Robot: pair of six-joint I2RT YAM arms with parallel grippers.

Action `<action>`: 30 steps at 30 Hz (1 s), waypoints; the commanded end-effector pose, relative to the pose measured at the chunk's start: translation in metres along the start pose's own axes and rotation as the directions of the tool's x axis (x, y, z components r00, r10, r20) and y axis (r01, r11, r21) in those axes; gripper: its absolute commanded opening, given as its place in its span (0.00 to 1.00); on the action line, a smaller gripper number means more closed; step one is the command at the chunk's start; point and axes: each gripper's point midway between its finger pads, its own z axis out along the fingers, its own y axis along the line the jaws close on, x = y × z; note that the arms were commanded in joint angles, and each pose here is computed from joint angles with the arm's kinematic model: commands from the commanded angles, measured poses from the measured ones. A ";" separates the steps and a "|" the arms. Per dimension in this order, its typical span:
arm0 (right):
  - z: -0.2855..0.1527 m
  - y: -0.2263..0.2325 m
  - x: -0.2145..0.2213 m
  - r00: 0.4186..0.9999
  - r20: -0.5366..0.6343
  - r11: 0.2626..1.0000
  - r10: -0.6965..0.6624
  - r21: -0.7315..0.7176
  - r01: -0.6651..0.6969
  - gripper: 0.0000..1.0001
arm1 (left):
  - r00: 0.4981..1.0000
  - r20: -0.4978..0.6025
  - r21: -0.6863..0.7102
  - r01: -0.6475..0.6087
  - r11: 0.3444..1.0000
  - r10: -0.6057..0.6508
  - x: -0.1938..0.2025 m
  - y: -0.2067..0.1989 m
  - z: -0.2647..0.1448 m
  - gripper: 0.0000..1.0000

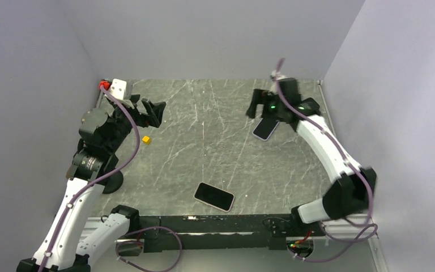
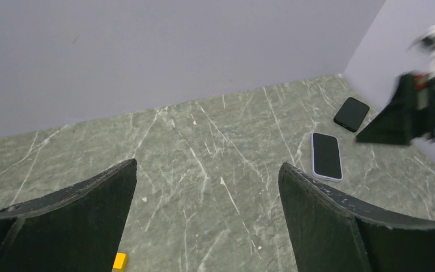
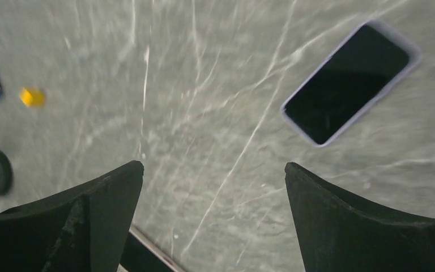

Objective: Take the phone out of the phone case
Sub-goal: Pick up the phone at the center of the board.

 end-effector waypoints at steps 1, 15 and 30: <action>0.033 0.041 0.093 0.917 -0.362 0.986 -0.166 -0.056 0.156 1.00 | 0.999 0.053 -0.031 0.013 0.999 -0.012 -0.013 0.004 -0.001 0.99; 0.028 0.147 0.316 0.361 -0.488 0.598 -0.795 -0.533 0.598 1.00 | 0.998 0.058 -0.095 0.023 0.995 -0.017 -0.010 0.015 -0.003 0.99; -0.005 0.151 0.358 0.289 -0.410 0.500 -0.865 -0.661 0.560 1.00 | 0.998 0.053 -0.082 0.024 0.996 -0.020 -0.010 0.013 -0.002 0.99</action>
